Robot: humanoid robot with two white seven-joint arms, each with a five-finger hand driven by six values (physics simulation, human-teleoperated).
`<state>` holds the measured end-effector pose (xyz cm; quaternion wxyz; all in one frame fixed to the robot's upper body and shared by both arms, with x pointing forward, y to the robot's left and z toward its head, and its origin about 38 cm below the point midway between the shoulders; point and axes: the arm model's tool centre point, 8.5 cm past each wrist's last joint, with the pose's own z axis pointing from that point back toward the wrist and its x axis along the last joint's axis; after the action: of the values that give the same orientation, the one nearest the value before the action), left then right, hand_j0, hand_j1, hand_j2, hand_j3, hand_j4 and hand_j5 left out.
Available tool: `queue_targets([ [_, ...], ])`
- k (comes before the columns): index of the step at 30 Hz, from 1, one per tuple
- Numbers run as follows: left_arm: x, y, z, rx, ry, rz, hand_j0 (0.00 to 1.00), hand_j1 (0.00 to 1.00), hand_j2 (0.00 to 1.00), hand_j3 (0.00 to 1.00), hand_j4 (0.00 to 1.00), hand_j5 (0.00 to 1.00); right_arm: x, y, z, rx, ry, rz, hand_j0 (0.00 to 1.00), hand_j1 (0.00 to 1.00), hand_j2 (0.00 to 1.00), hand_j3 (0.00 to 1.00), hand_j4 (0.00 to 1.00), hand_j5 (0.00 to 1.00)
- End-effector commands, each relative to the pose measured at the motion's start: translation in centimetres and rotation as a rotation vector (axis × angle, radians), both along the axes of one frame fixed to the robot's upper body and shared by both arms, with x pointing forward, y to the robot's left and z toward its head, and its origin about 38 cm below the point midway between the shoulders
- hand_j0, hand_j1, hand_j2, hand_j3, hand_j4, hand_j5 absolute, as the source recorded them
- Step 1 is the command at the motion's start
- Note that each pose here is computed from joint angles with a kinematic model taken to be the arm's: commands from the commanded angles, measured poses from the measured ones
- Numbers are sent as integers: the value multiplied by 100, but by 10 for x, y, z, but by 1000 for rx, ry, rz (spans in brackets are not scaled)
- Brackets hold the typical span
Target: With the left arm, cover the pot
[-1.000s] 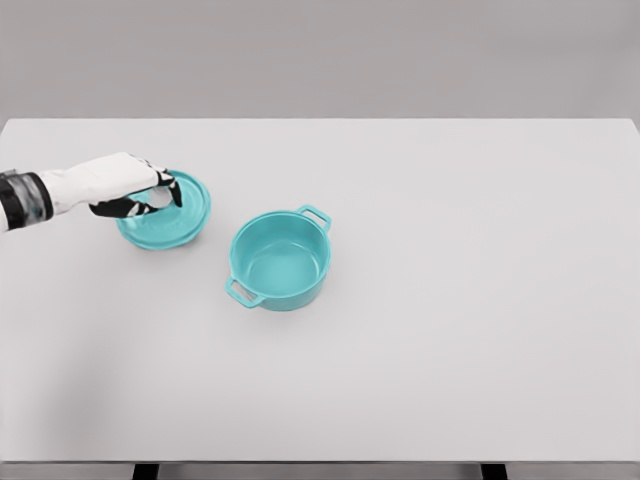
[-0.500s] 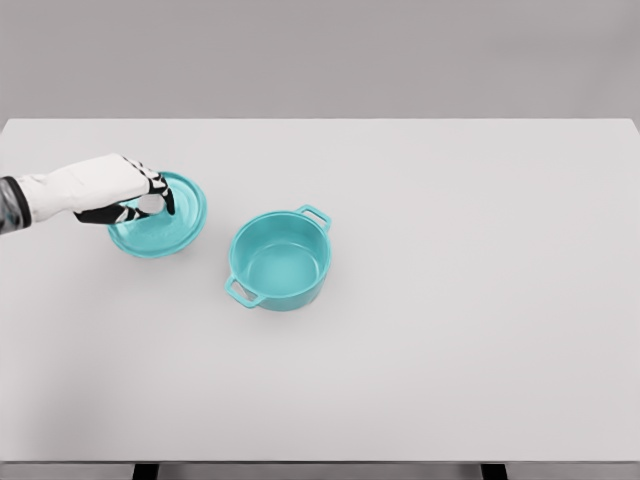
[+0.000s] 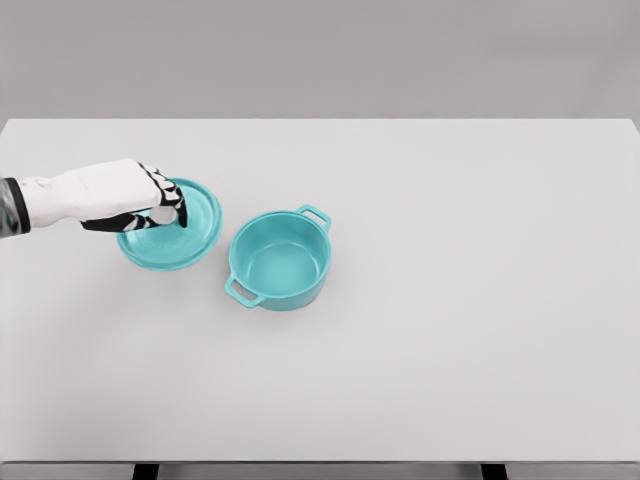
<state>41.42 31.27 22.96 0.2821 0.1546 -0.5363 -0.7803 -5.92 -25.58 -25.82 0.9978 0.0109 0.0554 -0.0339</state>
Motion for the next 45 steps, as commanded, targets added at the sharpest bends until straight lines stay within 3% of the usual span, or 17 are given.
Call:
queue_targets([
  [1,-3,-4,4,-5,-8,-15,53,53,53,53,53,53,0,0,0,0,0,0,100,100,100,100,100,100],
  [16,-18,-41,10,-11,-36,-132,53,53,53,53,53,53,0,0,0,0,0,0,100,100,100,100,100,100],
  [26,-14,-67,11,-57,-53,-177,53,53,53,53,53,53,0,0,0,0,0,0,100,100,100,100,100,100],
  [41,-12,-111,-3,-91,-37,-252,54,54,54,54,54,54,0,0,0,0,0,0,100,100,100,100,100,100],
  [45,-3,-119,-7,-96,-38,-240,54,54,54,54,54,54,0,0,0,0,0,0,100,100,100,100,100,100],
])
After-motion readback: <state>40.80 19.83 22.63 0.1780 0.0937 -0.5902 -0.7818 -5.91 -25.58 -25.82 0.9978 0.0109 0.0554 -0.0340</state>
